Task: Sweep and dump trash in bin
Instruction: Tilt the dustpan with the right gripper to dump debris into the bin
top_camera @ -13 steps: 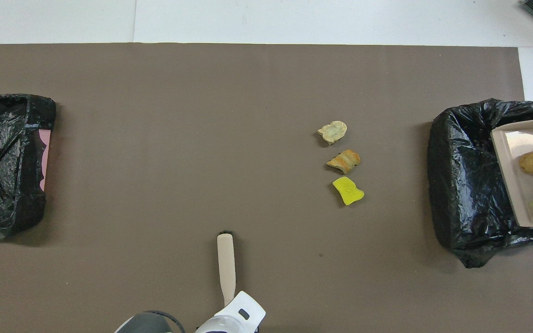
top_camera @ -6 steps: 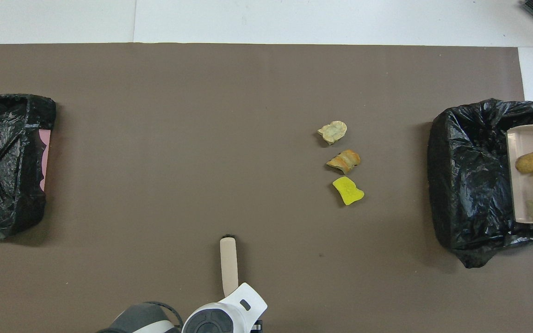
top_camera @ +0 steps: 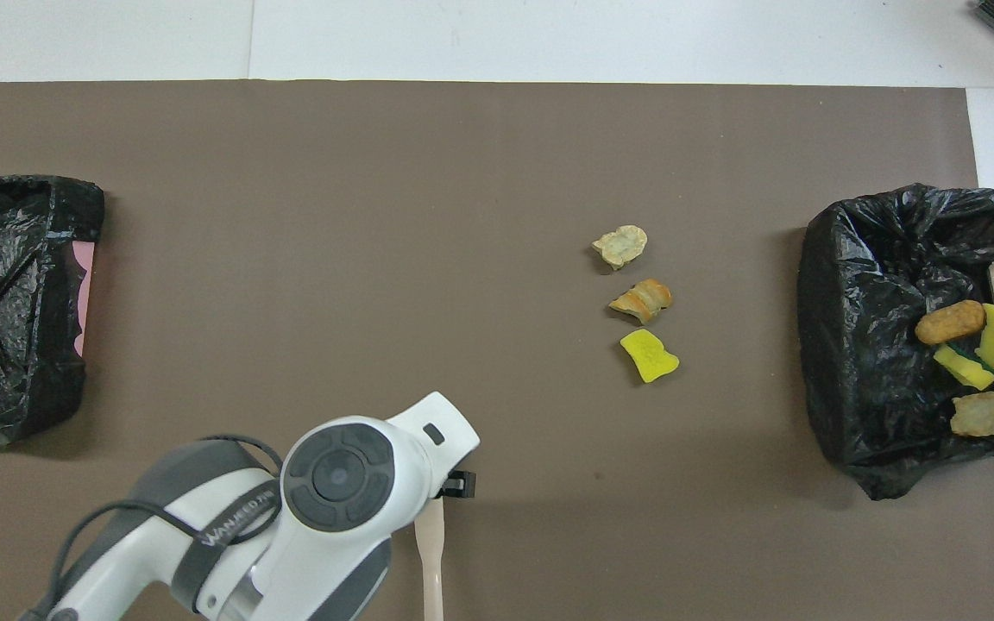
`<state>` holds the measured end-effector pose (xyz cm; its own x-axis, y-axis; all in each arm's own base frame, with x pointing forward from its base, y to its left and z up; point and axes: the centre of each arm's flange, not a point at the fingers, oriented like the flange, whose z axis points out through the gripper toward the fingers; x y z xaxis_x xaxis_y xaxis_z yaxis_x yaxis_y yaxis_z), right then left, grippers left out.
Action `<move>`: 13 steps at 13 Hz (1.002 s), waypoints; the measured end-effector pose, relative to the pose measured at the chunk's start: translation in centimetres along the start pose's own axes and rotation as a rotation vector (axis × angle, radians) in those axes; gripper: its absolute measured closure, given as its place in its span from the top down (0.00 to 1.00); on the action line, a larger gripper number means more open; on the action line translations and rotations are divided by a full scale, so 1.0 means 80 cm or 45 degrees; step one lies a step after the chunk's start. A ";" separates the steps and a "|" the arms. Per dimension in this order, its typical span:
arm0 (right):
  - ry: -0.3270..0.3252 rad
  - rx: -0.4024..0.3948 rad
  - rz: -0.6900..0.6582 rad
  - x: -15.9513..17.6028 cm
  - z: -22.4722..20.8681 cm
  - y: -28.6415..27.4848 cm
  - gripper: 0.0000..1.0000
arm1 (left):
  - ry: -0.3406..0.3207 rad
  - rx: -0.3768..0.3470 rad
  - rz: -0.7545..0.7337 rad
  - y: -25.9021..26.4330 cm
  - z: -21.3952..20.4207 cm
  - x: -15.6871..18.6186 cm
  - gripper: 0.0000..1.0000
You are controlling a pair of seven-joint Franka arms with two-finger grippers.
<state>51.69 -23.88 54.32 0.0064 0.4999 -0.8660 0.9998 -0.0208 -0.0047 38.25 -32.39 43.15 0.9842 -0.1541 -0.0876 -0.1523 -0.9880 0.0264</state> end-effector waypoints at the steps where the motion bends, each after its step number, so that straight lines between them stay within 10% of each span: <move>1: -0.008 -0.005 0.010 -0.006 -0.005 -0.003 0.32 | 0.050 0.001 0.007 -0.025 -0.023 0.027 1.00; 5: 0.026 -0.022 0.075 -0.023 -0.030 -0.009 0.32 | 0.171 -0.017 0.041 -0.128 -0.144 0.091 1.00; 13: 0.516 0.016 0.247 0.009 -0.083 -0.008 0.32 | 0.268 0.008 0.038 -0.317 -0.330 0.089 1.00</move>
<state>51.22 -17.72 57.03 0.2035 0.7847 -0.5855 0.9790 -0.1568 0.1302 51.51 -8.07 68.15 0.9763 -0.1780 0.1234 -0.1817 -0.9832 0.0194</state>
